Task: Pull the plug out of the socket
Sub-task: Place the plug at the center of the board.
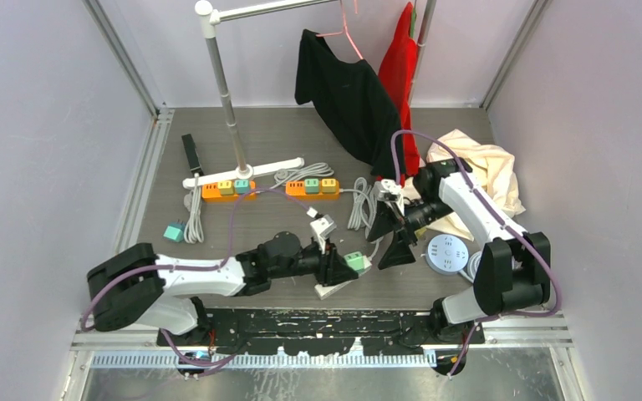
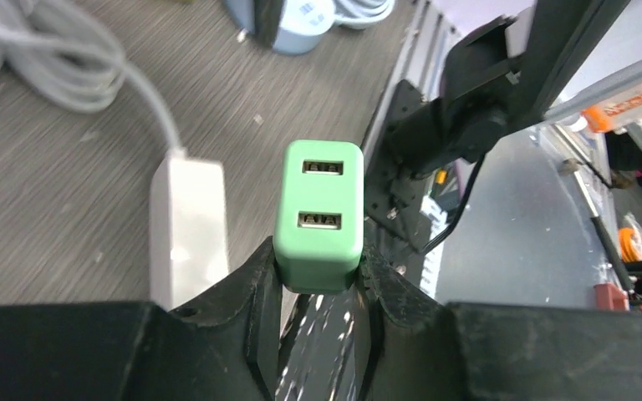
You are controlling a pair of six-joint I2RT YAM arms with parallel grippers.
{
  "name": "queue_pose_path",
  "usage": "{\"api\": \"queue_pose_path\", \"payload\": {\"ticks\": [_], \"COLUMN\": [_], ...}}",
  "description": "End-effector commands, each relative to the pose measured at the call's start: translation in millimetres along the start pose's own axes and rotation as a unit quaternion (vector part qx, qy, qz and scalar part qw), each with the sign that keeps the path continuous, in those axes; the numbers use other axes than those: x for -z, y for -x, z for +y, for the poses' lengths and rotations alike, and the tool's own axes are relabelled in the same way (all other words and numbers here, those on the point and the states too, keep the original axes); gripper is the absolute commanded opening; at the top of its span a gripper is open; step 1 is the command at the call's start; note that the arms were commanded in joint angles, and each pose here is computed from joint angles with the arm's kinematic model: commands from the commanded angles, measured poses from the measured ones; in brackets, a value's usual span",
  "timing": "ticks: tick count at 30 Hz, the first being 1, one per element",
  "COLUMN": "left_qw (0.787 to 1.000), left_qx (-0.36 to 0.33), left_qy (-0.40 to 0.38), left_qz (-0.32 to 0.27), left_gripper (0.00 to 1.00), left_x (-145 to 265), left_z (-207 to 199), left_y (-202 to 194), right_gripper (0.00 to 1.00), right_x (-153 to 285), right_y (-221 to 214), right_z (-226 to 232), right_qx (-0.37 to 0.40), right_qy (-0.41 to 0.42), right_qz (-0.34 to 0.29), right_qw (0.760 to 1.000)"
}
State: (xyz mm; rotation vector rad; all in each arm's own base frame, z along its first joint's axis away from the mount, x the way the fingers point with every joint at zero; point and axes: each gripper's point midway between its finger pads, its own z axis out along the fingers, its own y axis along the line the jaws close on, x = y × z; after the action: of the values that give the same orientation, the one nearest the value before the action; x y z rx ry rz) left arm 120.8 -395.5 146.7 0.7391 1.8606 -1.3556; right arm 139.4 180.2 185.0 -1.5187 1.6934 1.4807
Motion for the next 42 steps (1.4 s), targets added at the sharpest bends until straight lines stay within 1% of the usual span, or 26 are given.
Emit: {"api": "queue_pose_path", "payload": {"ticks": [1,3,5,7,9,11,14,16,19,22,25,27,29,33,34,36,38,39,42], "left_qw": [0.996,0.989,0.975,0.958,0.939,0.922,0.904,0.897,0.889,0.87,0.856,0.853,0.856,0.854,0.85,0.84,0.83,0.823,0.785], "left_qx": [0.008,0.038,0.074,0.095,0.107,0.116,0.135,0.147,0.168,0.187,0.186,0.184,0.193,0.233,0.245,0.288,0.317,0.318,0.334], "left_qy": [0.084,0.14,0.208,0.269,0.323,0.36,0.392,0.401,0.408,0.434,0.454,0.455,0.433,0.395,0.391,0.367,0.365,0.382,0.445], "left_qz": [-0.02,-0.025,-0.027,-0.033,-0.057,-0.08,-0.104,-0.111,-0.124,-0.143,-0.163,-0.178,-0.203,-0.246,-0.255,-0.278,-0.277,-0.274,-0.273], "left_gripper": [0.0,0.0,0.0,0.0,0.0,0.0,0.0,0.0,0.0,0.0,0.0,0.0,0.0,0.0,0.0,0.0,0.0,0.0,0.0], "left_x": [34.7,57.4,85.9,118.5,151.6,179.9,212.0,223.9,230.6,238.8,246.9,250.7,252.0,264.3,269.3,278.8,286.8,293.3,314.8], "left_z": [33.6,57.9,87.1,112.0,133.0,145.5,156.9,161.3,165.1,171.1,175.0,174.4,171.9,171.2,171.9,172.3,176.2,180.3,198.4], "left_y": [-5.5,-12.5,-14.6,-10.4,0.6,9.8,19.0,22.6,27.5,35.8,53.1,70.9,91.0,122.8,128.4,140.6,146.0,147.3,140.3], "right_gripper": [1.0,1.0,1.0,1.0,1.0,1.0,1.0,1.0,1.0,1.0,1.0,1.0,1.0,1.0,1.0,1.0,1.0,1.0,1.0], "right_x": [15.9,19.7,23.2,27.2,33.2,36.0,37.3,37.7,39.0,39.8,40.2,40.2,40.5,41.6,42.0,42.2,42.5,42.8,42.7], "right_y": [8.4,4.8,2.4,-1.0,1.9,1.8,2.6,3.1,2.0,2.8,3.4,3.3,3.4,3.9,4.7,5.1,6.4,6.9,7.6], "right_z": [-0.6,-12.1,-25.6,-41.6,-57.4,-61.0,-61.3,-61.7,-63.0,-62.5,-62.3,-62.3,-62.4,-62.0,-61.5,-60.7,-60.0,-59.7,-58.6], "right_qx": [0.019,0.011,0.0,-0.018,-0.026,-0.034,-0.038,-0.037,-0.036,-0.035,-0.035,-0.036,-0.036,-0.033,-0.031,-0.028,-0.026,-0.026,-0.024], "right_qy": [-0.047,-0.081,-0.126,-0.174,-0.217,-0.232,-0.238,-0.243,-0.25,-0.253,-0.254,-0.255,-0.256,-0.261,-0.263,-0.265,-0.266,-0.267,-0.268], "right_qz": [-0.004,0.002,0.006,0.007,0.002,0.003,0.004,0.002,0.004,0.004,0.003,0.004,0.004,0.005,0.004,0.003,0.001,0.0,0.001], "right_qw": [0.999,0.997,0.992,0.985,0.976,0.972,0.971,0.969,0.968,0.967,0.966,0.966,0.966,0.965,0.964,0.964,0.964,0.963,0.963]}}
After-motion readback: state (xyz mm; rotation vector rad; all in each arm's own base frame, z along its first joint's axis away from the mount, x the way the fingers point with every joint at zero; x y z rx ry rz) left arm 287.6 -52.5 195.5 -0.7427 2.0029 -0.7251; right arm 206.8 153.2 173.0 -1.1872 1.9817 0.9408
